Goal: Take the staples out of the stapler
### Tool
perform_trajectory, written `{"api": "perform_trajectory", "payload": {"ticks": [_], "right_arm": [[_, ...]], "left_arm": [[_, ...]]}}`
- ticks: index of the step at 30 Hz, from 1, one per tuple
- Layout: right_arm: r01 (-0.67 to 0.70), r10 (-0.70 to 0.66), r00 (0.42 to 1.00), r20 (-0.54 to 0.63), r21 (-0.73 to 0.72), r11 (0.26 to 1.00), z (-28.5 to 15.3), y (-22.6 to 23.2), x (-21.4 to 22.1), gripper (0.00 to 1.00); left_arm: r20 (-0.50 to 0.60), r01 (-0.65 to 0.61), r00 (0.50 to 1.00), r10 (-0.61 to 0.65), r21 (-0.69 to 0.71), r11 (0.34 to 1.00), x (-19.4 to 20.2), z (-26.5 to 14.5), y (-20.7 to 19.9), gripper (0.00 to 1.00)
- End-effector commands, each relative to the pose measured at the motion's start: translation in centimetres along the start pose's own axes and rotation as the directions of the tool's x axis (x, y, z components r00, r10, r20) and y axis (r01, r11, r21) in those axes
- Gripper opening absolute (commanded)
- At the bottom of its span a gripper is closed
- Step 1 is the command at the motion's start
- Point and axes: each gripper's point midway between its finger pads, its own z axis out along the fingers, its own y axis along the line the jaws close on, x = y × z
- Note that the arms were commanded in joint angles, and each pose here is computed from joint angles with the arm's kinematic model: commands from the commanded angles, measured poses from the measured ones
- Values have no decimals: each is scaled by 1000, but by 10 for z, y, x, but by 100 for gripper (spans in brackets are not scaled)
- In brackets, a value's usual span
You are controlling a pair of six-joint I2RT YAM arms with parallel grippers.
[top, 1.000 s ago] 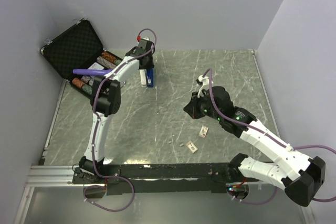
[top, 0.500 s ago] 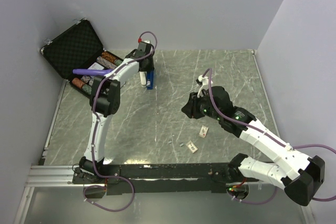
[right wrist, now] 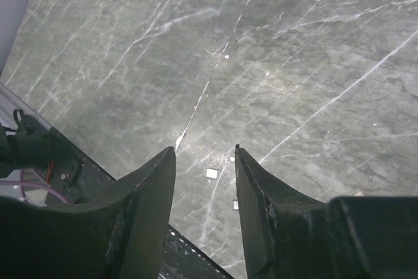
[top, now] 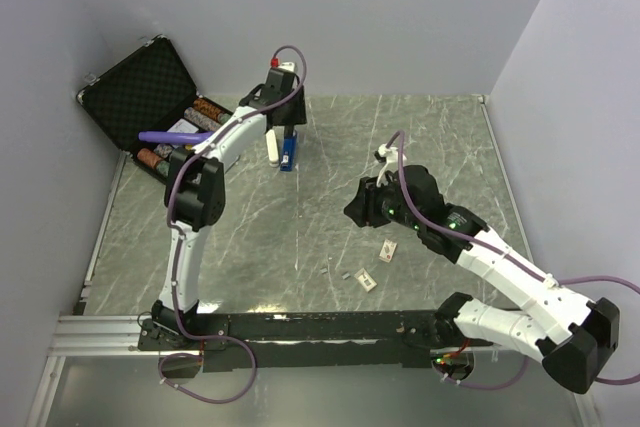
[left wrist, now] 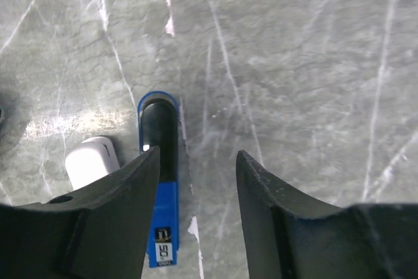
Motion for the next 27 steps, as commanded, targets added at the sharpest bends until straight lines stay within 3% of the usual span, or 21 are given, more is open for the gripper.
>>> {"api": "perform_trajectory", "payload": {"ticks": [1, 7, 14, 22, 27], "right_arm": [[-1, 0, 999, 47, 12, 1000, -7, -2, -8, 51], [13, -14, 999, 29, 64, 998, -9, -13, -4, 59], [14, -8, 998, -54, 105, 994, -5, -27, 22, 59], [-14, 36, 981, -190, 117, 993, -3, -41, 74, 59], [-49, 67, 960, -272, 72, 996, -3, -33, 107, 57]], "left_arm": [[110, -34, 994, 29, 44, 998, -40, -41, -24, 58], [114, -93, 990, 79, 122, 988, -31, -75, -61, 65], [144, -89, 988, 54, 249, 964, -6, -137, -102, 67], [61, -80, 996, 61, 400, 913, 77, -196, -125, 67], [67, -67, 997, 40, 476, 877, 107, -238, -124, 67]]}}
